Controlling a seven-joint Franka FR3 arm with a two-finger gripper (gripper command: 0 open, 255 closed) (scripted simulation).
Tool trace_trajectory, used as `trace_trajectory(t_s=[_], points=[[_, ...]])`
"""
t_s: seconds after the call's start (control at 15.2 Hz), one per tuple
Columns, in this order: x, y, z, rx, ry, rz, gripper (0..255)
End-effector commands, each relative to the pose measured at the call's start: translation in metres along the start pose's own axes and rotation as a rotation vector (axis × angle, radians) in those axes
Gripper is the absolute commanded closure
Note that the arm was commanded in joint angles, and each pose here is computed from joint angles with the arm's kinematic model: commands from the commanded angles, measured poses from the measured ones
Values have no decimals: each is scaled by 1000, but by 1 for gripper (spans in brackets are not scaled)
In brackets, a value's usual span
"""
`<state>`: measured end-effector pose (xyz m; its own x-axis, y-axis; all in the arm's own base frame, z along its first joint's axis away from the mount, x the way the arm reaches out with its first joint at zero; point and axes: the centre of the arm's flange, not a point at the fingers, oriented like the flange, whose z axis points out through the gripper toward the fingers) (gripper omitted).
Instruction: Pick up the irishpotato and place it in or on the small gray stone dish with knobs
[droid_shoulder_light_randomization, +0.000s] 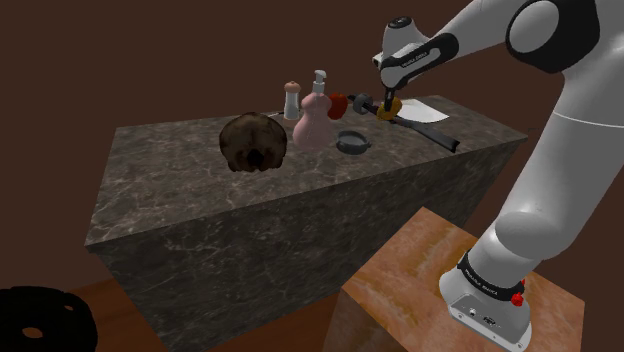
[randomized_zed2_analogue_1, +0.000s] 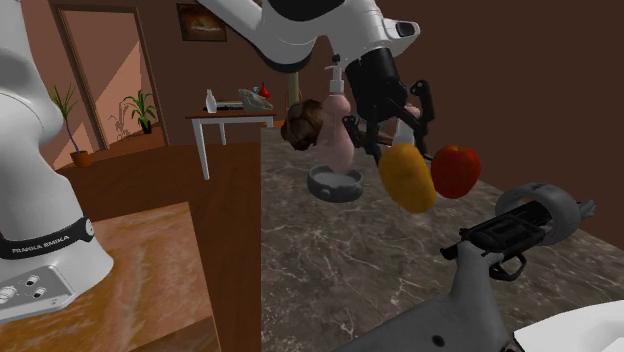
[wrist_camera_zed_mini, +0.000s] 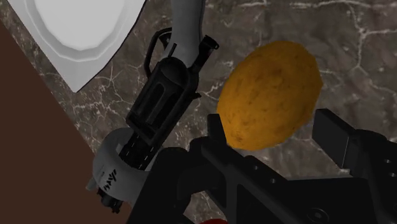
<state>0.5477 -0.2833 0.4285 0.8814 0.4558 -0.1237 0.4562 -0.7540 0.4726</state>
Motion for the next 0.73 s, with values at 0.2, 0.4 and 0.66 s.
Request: trace_trajectory(t_s=[0.2, 0.4, 0.66], points=[[40, -43, -30, 0, 0, 1, 255], [64, -69, -48, 0, 0, 1, 255], [97, -103, -72, 0, 0, 1, 255]])
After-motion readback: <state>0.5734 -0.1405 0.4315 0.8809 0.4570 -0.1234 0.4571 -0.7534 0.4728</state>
